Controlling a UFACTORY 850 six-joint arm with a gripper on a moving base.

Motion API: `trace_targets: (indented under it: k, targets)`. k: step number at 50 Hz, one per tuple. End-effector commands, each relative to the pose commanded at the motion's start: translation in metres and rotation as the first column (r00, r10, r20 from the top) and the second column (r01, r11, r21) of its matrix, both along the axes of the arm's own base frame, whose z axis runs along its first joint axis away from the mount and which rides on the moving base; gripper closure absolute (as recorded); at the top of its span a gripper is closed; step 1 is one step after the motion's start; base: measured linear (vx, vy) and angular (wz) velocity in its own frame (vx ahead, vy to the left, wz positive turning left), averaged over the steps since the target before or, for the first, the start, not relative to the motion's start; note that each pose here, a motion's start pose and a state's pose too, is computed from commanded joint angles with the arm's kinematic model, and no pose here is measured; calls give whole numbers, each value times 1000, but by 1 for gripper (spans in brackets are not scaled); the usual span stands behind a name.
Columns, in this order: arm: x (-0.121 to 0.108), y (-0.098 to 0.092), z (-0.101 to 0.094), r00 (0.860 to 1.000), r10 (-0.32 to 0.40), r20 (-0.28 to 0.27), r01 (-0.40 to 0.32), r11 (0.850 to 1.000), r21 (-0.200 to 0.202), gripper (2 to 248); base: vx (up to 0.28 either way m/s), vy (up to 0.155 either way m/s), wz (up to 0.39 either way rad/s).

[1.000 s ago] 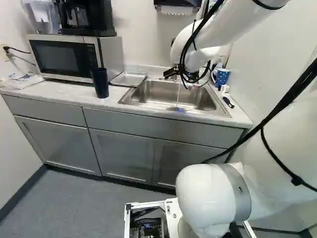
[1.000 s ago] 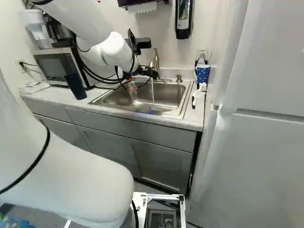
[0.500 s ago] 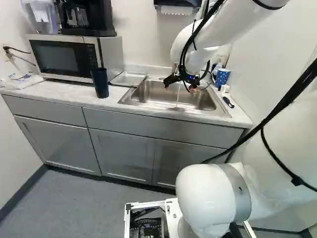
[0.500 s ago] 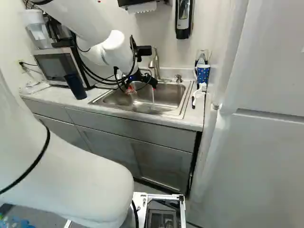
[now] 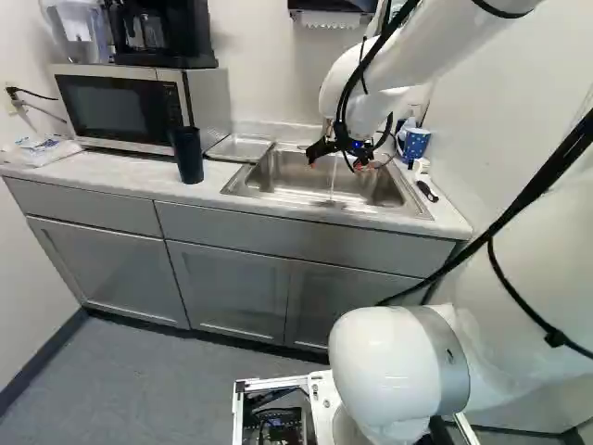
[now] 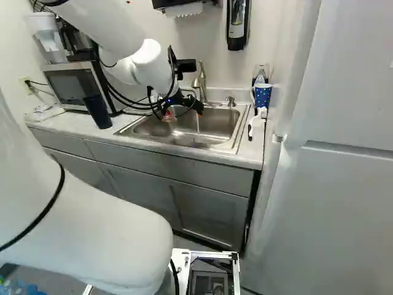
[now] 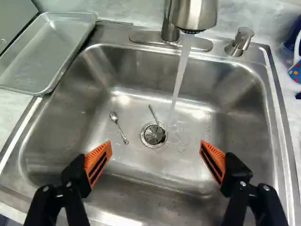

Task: Rinse the cup and place it in the tray

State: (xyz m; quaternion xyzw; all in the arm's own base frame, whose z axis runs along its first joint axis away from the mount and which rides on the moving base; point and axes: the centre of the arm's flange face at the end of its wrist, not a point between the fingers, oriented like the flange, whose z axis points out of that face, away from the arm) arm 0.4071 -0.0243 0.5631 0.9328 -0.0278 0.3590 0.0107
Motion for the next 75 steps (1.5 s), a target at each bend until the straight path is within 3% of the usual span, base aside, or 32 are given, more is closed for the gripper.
trace_targets:
  k: [10, 22, 44, 75]
  targets:
    - [5, 2, 0, 1000, 8, 0, -8, 1000, -5, 3, 0, 0, 0]
    - [23, 9, 2, 999, 52, 7, -51, 998, -39, 3, 0, 0, 0]
    - [58, 35, 5, 992, 123, 7, -122, 991, -54, 3, 0, 0, 0]
    - [82, 81, 39, 975, 213, 66, -209, 976, -60, 3, 0, 0, 0]
